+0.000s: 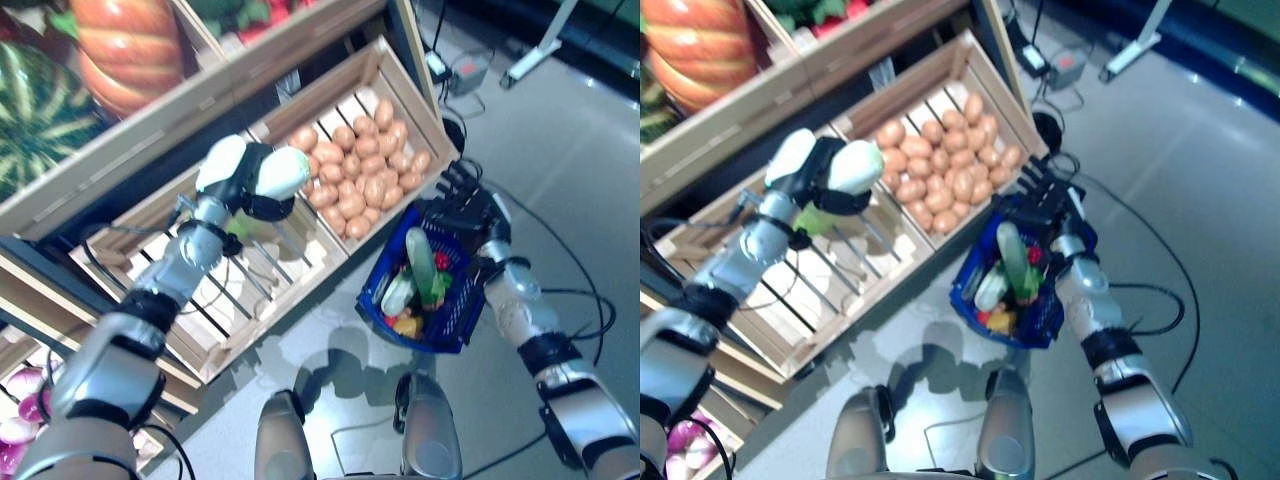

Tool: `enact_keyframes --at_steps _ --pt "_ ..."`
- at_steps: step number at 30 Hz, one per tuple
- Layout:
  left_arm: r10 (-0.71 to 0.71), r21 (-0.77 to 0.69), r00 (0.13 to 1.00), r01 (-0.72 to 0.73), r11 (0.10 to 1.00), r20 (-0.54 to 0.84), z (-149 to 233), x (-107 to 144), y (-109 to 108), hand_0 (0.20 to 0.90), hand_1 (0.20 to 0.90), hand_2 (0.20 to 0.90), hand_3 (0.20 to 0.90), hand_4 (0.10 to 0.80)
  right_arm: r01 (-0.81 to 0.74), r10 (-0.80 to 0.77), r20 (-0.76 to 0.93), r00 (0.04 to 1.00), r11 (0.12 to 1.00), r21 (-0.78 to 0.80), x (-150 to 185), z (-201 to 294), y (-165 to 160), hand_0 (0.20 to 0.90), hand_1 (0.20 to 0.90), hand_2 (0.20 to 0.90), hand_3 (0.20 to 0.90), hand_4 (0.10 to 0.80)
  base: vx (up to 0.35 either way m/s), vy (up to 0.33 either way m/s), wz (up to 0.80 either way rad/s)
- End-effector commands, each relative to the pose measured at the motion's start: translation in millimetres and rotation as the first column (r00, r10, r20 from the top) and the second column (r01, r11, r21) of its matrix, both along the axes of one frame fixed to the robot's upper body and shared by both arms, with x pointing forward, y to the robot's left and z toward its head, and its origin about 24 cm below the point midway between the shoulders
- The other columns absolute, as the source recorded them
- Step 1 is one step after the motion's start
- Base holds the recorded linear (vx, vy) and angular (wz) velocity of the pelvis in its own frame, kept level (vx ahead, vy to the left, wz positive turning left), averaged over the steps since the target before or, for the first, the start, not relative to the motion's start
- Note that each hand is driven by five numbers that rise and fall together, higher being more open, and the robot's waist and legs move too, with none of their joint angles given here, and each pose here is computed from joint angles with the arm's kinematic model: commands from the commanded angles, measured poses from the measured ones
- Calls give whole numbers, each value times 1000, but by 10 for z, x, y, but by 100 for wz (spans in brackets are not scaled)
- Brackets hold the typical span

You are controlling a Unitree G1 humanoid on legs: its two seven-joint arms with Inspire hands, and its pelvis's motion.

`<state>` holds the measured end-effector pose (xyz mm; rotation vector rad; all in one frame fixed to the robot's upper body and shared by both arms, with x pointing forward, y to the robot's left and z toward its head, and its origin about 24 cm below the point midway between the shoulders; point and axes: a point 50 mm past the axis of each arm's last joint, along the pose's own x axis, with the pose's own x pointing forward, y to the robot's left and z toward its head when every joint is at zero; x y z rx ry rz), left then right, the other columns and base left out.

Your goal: Put vegetables into the basket

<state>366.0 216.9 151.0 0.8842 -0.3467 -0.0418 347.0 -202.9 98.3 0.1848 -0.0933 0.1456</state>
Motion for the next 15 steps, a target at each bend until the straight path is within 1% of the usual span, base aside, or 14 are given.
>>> enact_keyframes --at_steps 1,2,3,4,6,7,9,10,11,15 --pt "-93 -210 988 118 970 125 161 -109 -93 300 300 300 300 400 -151 155 85 984 987 -47 -90 27 157 900 900 900 900 800 152 -18 -11" --pt "-118 -260 986 145 955 118 114 -152 -114 300 300 300 300 400 -211 215 63 975 976 -59 -136 -24 209 900 900 900 900 800 170 -35 -9" --pt "-160 -339 981 187 922 106 42 -236 -126 300 300 300 300 400 -318 320 33 947 946 -71 -240 -113 285 900 900 900 900 800 188 -43 -2" --pt "-181 -382 978 206 901 100 12 -276 -133 300 300 300 300 400 -356 359 22 933 931 -86 -296 -151 307 900 900 900 900 800 144 -39 6" --pt "-205 -419 974 226 879 95 -15 -308 -155 300 300 300 300 400 -393 396 8 918 913 -107 -336 -173 326 900 900 900 900 800 66 -32 4" --pt "-242 -474 965 259 841 98 -28 -349 -192 300 300 300 300 400 -443 445 0 895 890 -111 -378 -171 351 900 900 900 900 800 68 -49 5" --pt "-260 -500 960 275 822 101 -34 -375 -207 300 300 300 300 400 -470 472 -9 882 877 -103 -410 -169 366 900 900 900 900 800 57 -45 5" --pt "-276 -539 955 292 790 113 -34 -402 -218 300 300 300 300 400 -497 499 -9 867 862 -99 -439 -150 379 900 900 900 900 800 47 -32 3" --pt "-279 -550 953 296 781 116 -32 -409 -224 300 300 300 300 400 -504 506 -10 863 859 -91 -450 -145 389 900 900 900 900 800 52 -40 0" --pt "-303 -607 946 310 732 117 -74 -432 -288 300 300 300 300 400 -546 547 0 837 837 -37 -524 -133 514 900 900 900 900 800 28 -18 -3"
